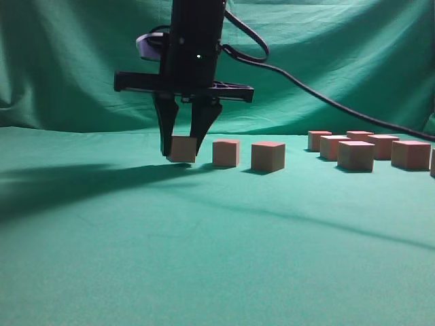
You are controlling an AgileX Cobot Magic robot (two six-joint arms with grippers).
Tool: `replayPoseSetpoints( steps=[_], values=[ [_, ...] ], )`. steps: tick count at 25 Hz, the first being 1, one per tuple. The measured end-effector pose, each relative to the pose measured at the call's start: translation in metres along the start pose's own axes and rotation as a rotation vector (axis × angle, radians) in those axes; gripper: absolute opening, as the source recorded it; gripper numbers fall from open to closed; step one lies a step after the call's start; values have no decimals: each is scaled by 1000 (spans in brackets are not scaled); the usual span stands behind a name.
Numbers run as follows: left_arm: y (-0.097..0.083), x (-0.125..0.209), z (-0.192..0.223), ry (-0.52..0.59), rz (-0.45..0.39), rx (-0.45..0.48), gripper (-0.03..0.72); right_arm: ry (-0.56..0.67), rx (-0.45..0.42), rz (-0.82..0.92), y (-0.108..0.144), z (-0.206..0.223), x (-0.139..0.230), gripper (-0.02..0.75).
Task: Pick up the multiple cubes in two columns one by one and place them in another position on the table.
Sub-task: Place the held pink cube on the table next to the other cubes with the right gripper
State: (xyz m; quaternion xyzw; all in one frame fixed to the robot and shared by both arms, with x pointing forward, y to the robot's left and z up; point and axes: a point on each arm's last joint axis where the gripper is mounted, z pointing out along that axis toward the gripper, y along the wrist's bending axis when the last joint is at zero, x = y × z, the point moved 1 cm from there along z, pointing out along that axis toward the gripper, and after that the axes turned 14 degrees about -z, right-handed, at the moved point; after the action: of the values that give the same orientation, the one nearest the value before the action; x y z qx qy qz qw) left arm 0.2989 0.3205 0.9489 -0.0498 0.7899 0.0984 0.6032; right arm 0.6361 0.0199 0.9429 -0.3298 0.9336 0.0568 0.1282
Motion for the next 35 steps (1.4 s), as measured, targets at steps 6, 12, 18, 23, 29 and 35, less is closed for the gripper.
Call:
replayPoseSetpoints(
  steps=[6,12,18,23,29,35],
  values=[
    [0,0,0,0,0,0,0,5,2,-1,0,5,0,257],
    [0,0,0,0,0,0,0,4,21,-10,-2,6,0,257],
    [0,0,0,0,0,0,0,-3,39,-20,-4,9,0,257],
    [0,0,0,0,0,0,0,-61,41,-50,-4,4,-9,297],
    [0,0,0,0,0,0,0,-175,71,-116,-6,-14,-26,297],
    [0,0,0,0,0,0,0,-238,105,-136,-8,-61,-42,297]
  ],
)
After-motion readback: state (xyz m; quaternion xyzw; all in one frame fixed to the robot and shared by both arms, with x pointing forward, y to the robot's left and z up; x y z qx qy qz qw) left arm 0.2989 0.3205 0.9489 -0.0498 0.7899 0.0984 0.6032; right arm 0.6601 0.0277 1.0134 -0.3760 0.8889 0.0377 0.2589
